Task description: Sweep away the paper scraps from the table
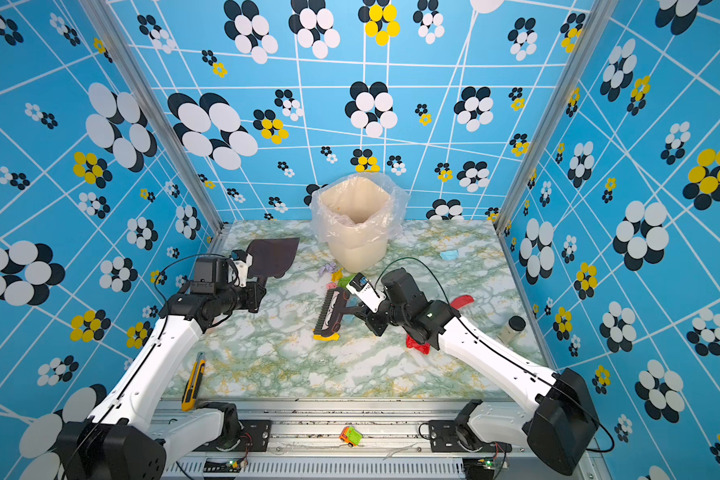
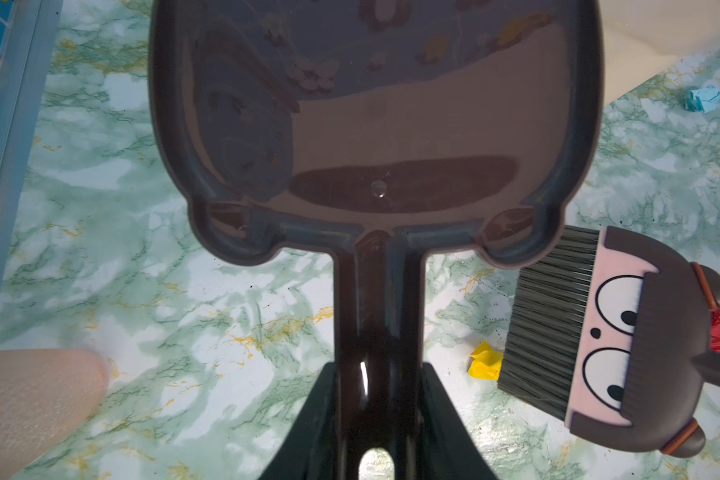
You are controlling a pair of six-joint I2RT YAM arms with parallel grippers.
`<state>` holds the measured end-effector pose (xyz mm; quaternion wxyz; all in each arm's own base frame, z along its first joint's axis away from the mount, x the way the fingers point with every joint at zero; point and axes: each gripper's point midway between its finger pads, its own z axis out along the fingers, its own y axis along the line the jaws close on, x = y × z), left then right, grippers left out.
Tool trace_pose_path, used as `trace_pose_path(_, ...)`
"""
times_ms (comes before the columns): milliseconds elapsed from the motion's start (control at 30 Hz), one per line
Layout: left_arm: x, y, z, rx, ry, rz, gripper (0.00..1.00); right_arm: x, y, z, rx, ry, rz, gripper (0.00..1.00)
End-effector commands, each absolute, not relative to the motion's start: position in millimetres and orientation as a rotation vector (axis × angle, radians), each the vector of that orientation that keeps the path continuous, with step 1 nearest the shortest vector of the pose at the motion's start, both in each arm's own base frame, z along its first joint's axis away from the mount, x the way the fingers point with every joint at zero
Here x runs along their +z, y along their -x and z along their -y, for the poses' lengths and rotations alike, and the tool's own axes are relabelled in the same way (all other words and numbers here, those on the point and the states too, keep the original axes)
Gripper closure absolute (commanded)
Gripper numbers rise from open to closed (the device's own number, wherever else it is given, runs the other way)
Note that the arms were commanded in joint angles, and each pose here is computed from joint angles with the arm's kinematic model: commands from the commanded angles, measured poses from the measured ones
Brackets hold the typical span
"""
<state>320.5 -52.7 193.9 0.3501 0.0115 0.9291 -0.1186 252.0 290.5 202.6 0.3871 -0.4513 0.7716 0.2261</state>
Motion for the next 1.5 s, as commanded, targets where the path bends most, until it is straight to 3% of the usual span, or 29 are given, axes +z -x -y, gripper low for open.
trace_pose_path(0, 190, -322, 58, -0.322, -0.053, -2.405, 1.00, 198, -247, -307, 0.607, 1.193, -1.936, 1.00)
trace_pose_path(367, 186, -312, 73, -0.334, -0.118, -2.411, 1.00, 176, -273, -253, 0.207, 1.098, -2.045, 1.00)
trace_pose_path(800, 147, -272, 124, -0.367, -0.305, -2.504, 1.00, 245, -281, -214, 0.385, 0.789, -1.905, 1.00)
trace_pose_path(1133, 133, -238, 135, -0.404, -0.357, -2.515, 1.00, 249, -321, -149, 0.073, 0.426, -2.007, 1.00)
trace_pose_path(1467, 115, -203, 160, -0.470, -0.448, -2.624, 1.00, 240, -336, -136, -0.017, 0.371, -2.054, 1.00)
